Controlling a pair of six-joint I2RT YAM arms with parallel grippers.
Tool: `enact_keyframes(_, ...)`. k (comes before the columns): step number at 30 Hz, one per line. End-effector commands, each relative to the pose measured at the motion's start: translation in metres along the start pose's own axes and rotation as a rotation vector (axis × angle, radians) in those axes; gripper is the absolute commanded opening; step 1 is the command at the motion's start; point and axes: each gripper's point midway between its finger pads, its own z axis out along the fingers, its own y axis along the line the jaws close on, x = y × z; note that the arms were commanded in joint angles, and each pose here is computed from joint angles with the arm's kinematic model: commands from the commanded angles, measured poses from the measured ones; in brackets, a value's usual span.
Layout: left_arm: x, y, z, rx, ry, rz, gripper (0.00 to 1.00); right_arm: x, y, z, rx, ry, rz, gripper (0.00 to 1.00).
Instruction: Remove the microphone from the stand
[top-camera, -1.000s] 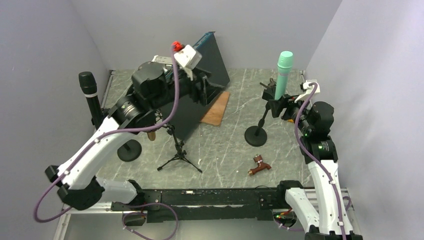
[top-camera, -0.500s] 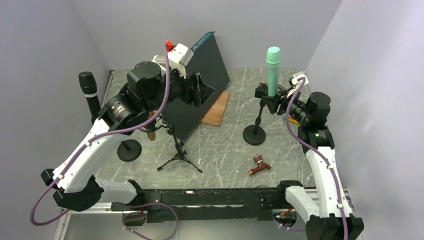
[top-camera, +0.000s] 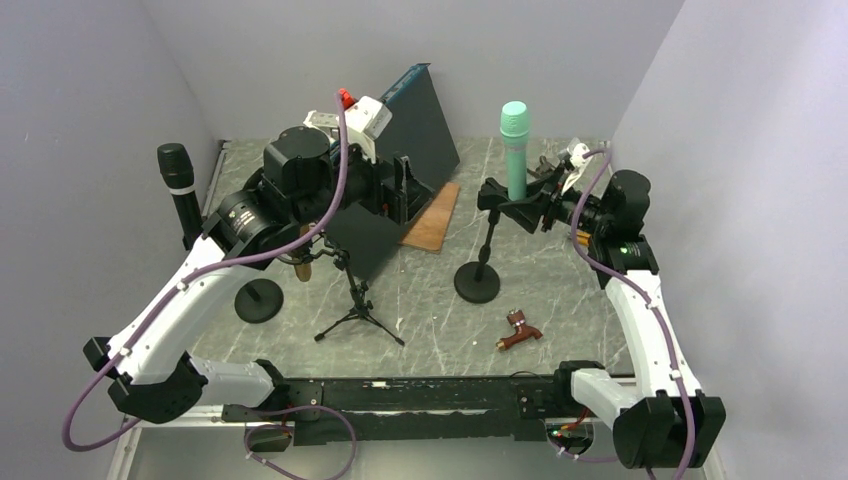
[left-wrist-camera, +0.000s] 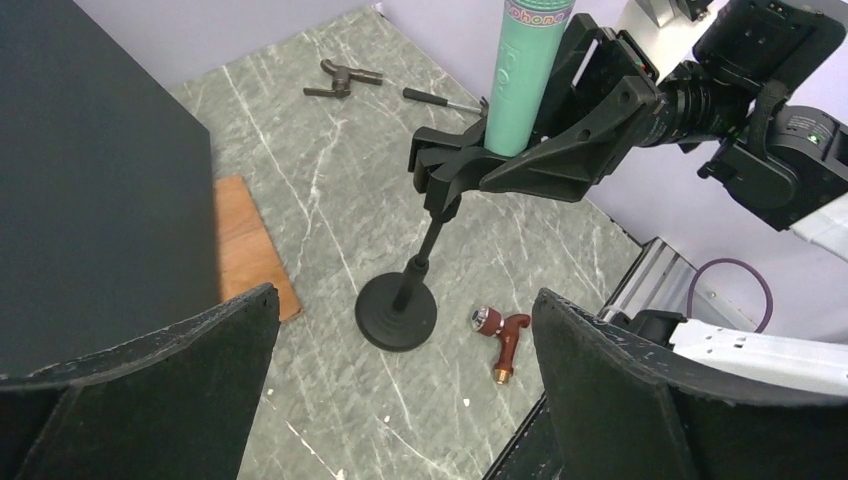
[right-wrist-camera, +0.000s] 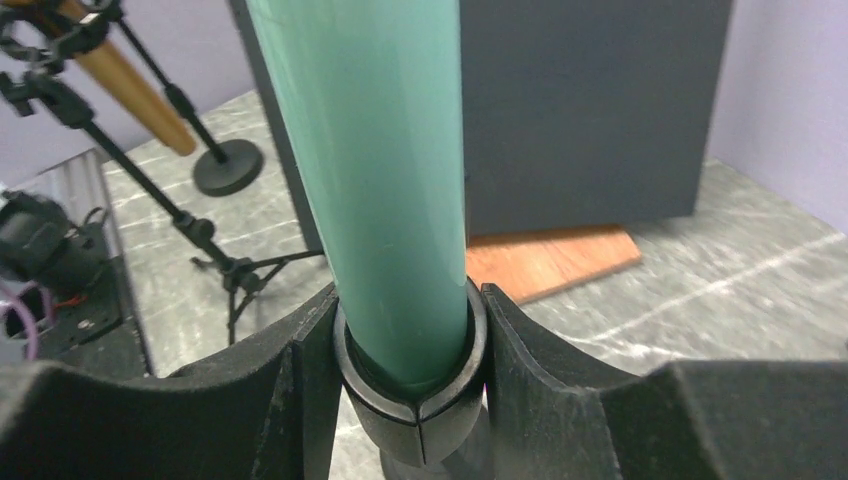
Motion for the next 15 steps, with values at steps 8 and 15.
enact_keyframes(8, -0.012, -0.02, -0.009, 0.162, -0.115, 0.224, 0.99, -0.037, 0.083, 0.018, -0.458, -0.108, -0.203, 0.0)
enact_keyframes(15, 0.015, -0.034, -0.022, 0.383, -0.187, 0.472, 0.99, -0.019, 0.083, 0.019, -0.504, -0.076, -0.254, 0.0)
